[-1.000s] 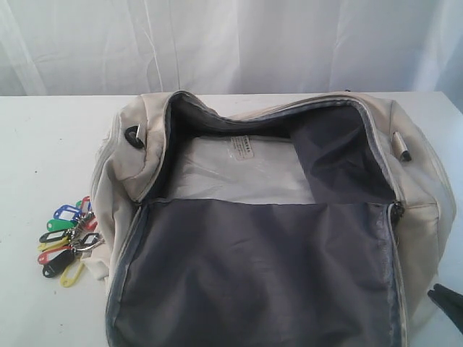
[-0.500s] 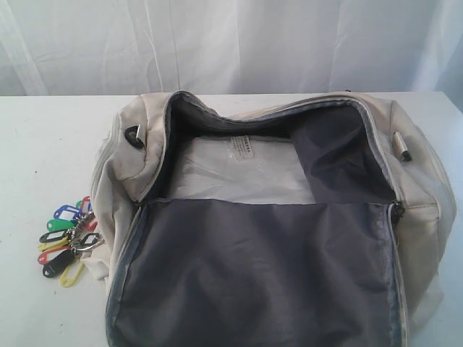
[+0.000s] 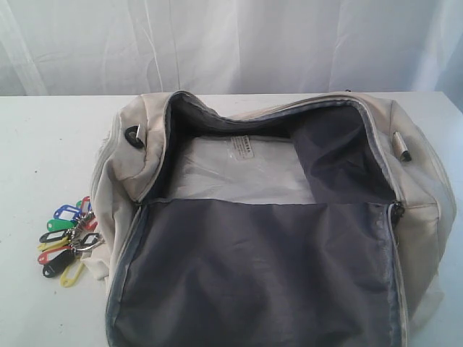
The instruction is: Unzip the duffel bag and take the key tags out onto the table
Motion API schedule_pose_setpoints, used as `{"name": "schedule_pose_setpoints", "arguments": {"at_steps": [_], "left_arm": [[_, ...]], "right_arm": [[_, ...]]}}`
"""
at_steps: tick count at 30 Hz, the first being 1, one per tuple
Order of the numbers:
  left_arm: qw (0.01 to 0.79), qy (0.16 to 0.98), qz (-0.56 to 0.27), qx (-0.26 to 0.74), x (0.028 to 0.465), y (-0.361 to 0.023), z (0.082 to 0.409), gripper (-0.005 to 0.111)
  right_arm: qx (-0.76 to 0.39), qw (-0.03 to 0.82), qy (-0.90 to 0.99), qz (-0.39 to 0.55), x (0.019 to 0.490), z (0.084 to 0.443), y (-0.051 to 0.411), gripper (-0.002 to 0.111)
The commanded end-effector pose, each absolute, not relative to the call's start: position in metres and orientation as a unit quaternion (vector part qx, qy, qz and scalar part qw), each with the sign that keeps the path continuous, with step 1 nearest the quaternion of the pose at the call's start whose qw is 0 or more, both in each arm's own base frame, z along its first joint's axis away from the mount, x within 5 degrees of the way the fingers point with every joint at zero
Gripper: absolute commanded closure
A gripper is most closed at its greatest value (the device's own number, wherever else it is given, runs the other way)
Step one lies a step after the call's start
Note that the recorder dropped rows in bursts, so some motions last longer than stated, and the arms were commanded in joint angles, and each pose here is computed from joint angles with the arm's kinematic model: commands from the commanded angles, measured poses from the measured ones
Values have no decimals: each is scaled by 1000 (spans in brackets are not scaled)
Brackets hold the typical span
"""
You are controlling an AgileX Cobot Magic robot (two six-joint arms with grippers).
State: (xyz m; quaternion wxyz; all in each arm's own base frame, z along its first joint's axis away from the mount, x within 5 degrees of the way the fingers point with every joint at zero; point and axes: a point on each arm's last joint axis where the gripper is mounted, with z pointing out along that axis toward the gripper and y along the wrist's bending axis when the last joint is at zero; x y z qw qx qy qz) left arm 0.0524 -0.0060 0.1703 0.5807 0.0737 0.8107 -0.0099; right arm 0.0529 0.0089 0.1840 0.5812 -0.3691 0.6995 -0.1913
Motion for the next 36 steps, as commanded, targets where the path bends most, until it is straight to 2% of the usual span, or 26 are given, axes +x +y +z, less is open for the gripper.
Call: {"name": "schedule_pose_setpoints", "arguments": {"at_steps": [1, 13, 15, 19, 22, 33, 36], "left_arm": [[581, 810, -15, 76, 52, -7, 169, 107], [581, 810, -15, 76, 52, -7, 169, 107], [581, 810, -15, 76, 52, -7, 169, 107], [581, 810, -15, 76, 52, -7, 169, 107], [581, 810, -15, 76, 52, -7, 169, 107], [581, 810, -15, 76, 52, -7, 169, 107], [581, 810, -15, 76, 52, -7, 169, 107]], "right_arm": [[-371, 580, 696, -204, 53, 183, 8, 108], [-359, 584, 702, -193, 53, 183, 8, 108], [-300, 598, 729, -145, 53, 183, 8, 108], [-82, 614, 784, 30, 53, 183, 8, 108], [21, 605, 788, 109, 53, 183, 8, 108], [30, 604, 788, 116, 53, 183, 8, 108], [-16, 609, 789, 81, 53, 183, 8, 108]]}}
